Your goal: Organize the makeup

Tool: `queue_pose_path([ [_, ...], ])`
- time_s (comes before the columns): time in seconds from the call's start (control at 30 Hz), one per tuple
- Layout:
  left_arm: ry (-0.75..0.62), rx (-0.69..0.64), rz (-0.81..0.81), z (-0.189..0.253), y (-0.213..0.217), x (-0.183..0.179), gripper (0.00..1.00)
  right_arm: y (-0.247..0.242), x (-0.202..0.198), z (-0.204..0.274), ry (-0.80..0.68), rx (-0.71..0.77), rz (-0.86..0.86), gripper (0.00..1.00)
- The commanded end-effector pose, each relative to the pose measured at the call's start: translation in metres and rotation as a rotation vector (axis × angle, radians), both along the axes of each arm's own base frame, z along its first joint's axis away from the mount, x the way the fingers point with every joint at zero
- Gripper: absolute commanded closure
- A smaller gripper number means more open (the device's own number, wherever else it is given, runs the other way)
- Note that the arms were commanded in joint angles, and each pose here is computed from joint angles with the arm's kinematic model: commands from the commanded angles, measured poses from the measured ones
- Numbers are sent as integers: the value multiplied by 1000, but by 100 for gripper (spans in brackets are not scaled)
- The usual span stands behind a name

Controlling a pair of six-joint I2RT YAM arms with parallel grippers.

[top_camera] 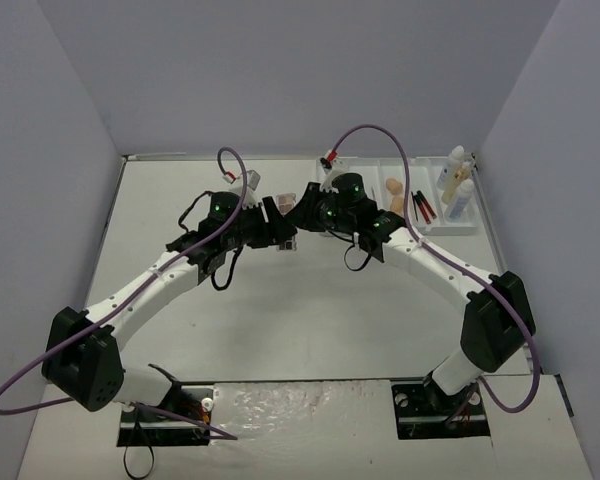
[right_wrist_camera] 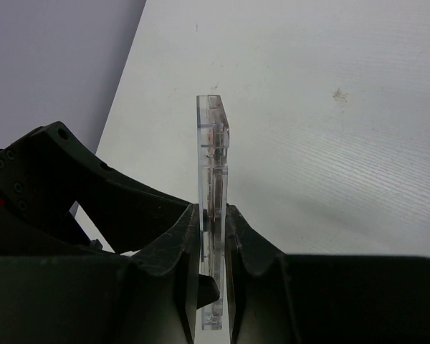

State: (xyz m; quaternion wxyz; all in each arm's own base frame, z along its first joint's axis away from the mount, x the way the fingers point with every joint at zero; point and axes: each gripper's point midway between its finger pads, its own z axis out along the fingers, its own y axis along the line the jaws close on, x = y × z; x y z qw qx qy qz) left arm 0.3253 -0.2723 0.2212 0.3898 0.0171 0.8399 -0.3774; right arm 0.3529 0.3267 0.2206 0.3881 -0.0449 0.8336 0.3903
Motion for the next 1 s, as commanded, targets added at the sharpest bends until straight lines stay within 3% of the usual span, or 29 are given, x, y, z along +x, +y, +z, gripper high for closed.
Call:
queue_pose_path([
  [0.0,-114,-47,-13,38,-7,8,47,-14,27,17,-105,-28,-52,100],
  [0.07,-101,22,-13,24,-2,11,20,-36,44,15,-102,-43,-98,100],
  [0.1,-89,59,-10,17,1,11,11,-45,52,14,-98,-51,-113,100],
  [0.17,-72,125,7,5,11,12,3,-60,65,11,-90,-71,-132,100],
  [0.43,-43,317,248,-20,114,23,3,-125,136,-8,-67,-154,-208,100],
  [0.6,-44,405,373,-22,185,4,3,-142,170,-36,-56,-177,-169,100],
  [0.73,-36,479,396,-26,209,-17,3,-140,200,-37,-98,-170,-119,100],
  [0.97,-23,455,407,-28,210,-34,3,-116,215,-79,-60,-126,-14,100],
])
